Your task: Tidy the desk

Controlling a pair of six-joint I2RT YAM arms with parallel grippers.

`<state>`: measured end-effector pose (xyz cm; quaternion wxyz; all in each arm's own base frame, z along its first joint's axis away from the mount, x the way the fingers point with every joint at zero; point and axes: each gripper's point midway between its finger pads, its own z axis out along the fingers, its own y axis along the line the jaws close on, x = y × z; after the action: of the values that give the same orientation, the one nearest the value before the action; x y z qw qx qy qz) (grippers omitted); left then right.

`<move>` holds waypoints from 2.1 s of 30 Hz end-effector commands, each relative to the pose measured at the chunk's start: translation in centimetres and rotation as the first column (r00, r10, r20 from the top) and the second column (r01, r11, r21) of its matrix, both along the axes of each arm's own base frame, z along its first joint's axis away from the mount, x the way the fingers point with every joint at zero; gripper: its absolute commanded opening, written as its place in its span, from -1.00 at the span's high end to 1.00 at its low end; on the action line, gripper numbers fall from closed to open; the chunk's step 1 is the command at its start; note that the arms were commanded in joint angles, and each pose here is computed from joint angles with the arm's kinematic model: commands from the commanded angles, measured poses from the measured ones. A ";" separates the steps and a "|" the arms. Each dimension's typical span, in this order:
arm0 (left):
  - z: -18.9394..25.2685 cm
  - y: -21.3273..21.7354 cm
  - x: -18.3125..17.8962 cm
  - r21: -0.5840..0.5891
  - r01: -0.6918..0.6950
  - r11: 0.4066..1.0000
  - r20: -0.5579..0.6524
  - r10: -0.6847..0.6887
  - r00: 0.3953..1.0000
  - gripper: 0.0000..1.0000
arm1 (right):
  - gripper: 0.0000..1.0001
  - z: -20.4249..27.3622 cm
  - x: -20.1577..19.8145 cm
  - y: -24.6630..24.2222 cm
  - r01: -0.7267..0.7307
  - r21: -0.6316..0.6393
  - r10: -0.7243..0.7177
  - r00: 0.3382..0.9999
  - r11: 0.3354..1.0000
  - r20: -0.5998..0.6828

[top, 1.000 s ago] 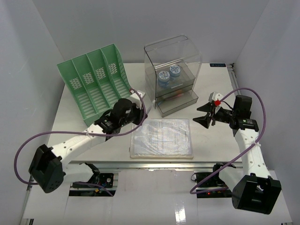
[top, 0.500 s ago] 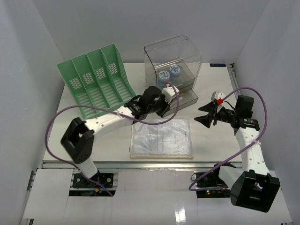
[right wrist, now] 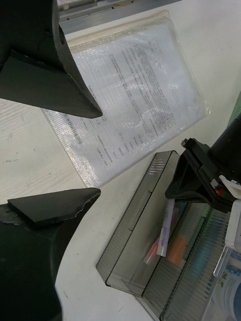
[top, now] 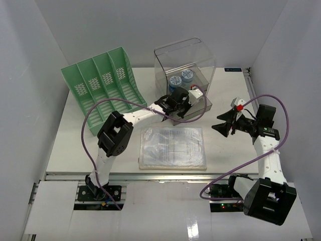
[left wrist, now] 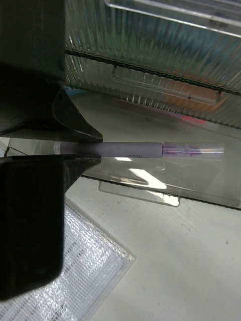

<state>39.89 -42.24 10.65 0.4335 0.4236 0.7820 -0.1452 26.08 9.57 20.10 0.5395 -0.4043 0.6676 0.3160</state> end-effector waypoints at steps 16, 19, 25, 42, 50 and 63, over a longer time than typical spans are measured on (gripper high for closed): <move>12.8 1.7 -11.2 -0.380 0.157 0.911 -0.128 -0.220 0.967 -0.96 | 0.03 -5.0 -3.7 0.1 -0.340 -0.608 0.627 0.695 0.718 0.352; 14.2 4.7 -14.3 -0.422 0.159 0.893 -0.114 -0.226 0.967 -0.96 | 0.34 -5.5 -1.5 0.0 -0.368 -0.694 0.711 0.639 0.619 0.295; 13.5 12.7 -16.9 -0.385 0.016 0.923 -0.061 -0.043 0.997 -0.96 | 0.41 -7.8 2.1 2.1 -0.369 -0.780 0.764 0.610 0.506 0.208; 12.5 26.3 -19.2 -0.421 -0.294 0.858 0.097 0.365 0.926 -0.96 | 0.68 -13.6 16.2 8.4 -0.170 -0.879 0.583 0.800 0.445 0.141; 12.2 26.1 -19.1 -0.410 -0.297 0.862 0.090 0.362 0.928 -0.96 | 0.38 -12.5 21.0 9.7 0.014 -0.842 0.376 0.891 0.540 0.256; 11.7 25.3 -19.5 -0.408 -0.264 0.874 0.074 0.320 0.945 -0.96 | 0.11 -12.2 18.4 10.3 -0.037 -0.798 0.339 0.917 0.602 0.212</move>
<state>20.56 -16.41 22.78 0.5874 0.2081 0.7585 -0.1908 44.81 18.87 4.48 0.3357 -0.7311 0.5931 -0.0326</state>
